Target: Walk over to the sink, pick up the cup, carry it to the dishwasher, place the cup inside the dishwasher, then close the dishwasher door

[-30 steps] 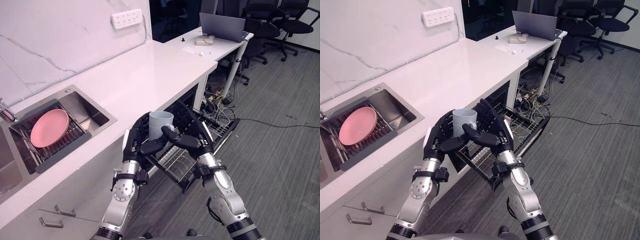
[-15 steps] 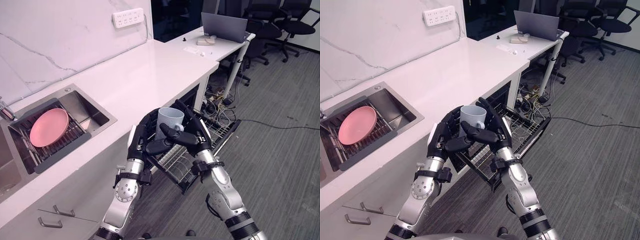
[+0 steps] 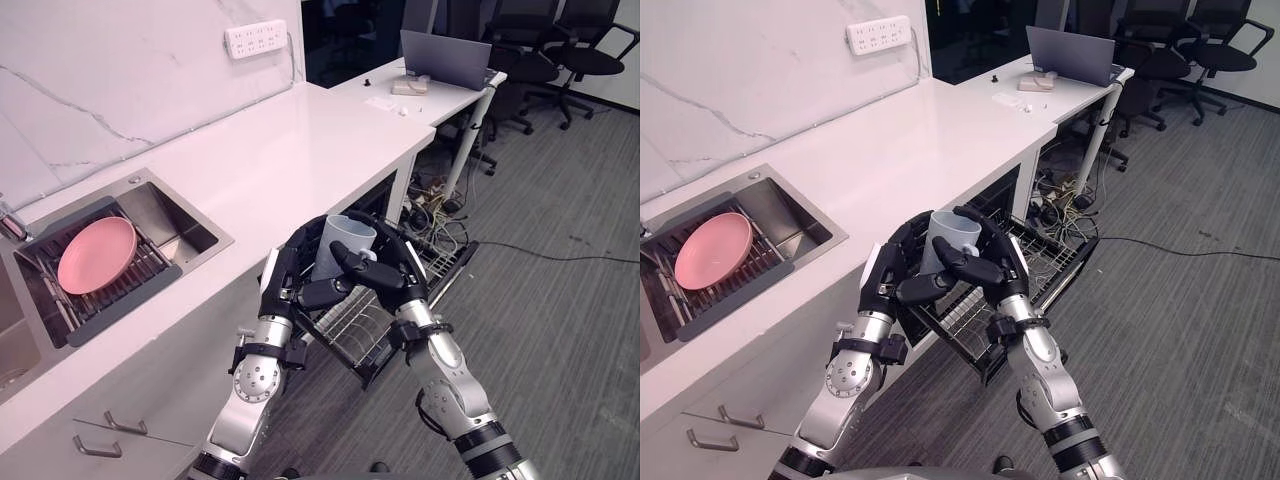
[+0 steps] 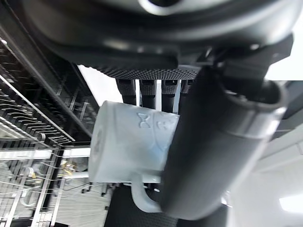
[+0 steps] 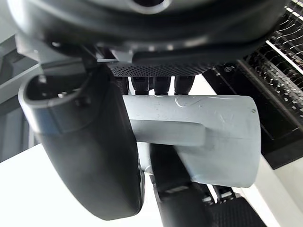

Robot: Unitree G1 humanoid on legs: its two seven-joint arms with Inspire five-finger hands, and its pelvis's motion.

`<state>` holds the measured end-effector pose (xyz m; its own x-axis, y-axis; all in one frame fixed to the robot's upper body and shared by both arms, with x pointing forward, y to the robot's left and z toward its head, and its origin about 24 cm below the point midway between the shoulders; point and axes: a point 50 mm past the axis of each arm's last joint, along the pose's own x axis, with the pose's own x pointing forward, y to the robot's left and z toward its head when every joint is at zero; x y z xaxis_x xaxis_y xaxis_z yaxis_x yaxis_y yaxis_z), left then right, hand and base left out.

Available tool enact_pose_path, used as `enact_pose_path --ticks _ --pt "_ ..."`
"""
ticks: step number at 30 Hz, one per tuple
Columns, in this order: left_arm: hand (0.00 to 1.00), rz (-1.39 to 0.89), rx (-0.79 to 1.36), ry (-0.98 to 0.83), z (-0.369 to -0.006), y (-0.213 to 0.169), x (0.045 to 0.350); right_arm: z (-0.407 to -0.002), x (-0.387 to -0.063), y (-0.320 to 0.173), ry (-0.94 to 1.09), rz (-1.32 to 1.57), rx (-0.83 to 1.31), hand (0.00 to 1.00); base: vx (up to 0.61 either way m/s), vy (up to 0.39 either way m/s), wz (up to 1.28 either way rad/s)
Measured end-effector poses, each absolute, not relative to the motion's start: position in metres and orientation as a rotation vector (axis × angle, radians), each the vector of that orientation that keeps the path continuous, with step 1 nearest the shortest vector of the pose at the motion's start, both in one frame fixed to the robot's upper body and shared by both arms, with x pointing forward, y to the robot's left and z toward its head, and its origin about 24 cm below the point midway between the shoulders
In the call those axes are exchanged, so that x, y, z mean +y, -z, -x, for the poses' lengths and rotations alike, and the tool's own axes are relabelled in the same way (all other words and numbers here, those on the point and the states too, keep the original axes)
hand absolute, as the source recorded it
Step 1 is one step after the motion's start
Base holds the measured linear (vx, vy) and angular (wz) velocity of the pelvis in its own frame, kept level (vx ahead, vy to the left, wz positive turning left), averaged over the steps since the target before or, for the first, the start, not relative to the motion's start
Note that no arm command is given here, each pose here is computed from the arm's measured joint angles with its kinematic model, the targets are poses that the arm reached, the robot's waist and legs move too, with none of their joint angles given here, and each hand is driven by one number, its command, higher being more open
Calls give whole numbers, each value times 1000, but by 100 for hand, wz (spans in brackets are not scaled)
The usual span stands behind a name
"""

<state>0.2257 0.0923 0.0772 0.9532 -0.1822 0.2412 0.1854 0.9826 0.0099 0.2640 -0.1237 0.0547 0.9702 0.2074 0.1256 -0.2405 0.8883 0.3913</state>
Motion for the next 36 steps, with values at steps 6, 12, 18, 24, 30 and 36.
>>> enact_pose_path --ticks 6,12,18,24,30,36 --pt "90 44 -287 144 -218 -84 97 -268 -146 -60 -73 -395 -124 30 1 0 4" --pt "90 155 -270 31 -213 -80 121 -269 -169 -64 63 -274 -157 30 -10 1 7" --pt "90 172 -85 58 -202 -38 124 -270 -171 -60 65 -137 -145 30 -4 -6 9" --pt "90 95 172 121 -185 18 129 -280 -186 -16 44 98 84 30 2 -13 19" --pt "90 37 237 37 -195 35 153 -328 -195 -44 88 253 52 30 -85 7 32" --pt "90 18 259 -125 -208 41 178 -367 -210 -87 191 307 -4 30 -137 29 32"
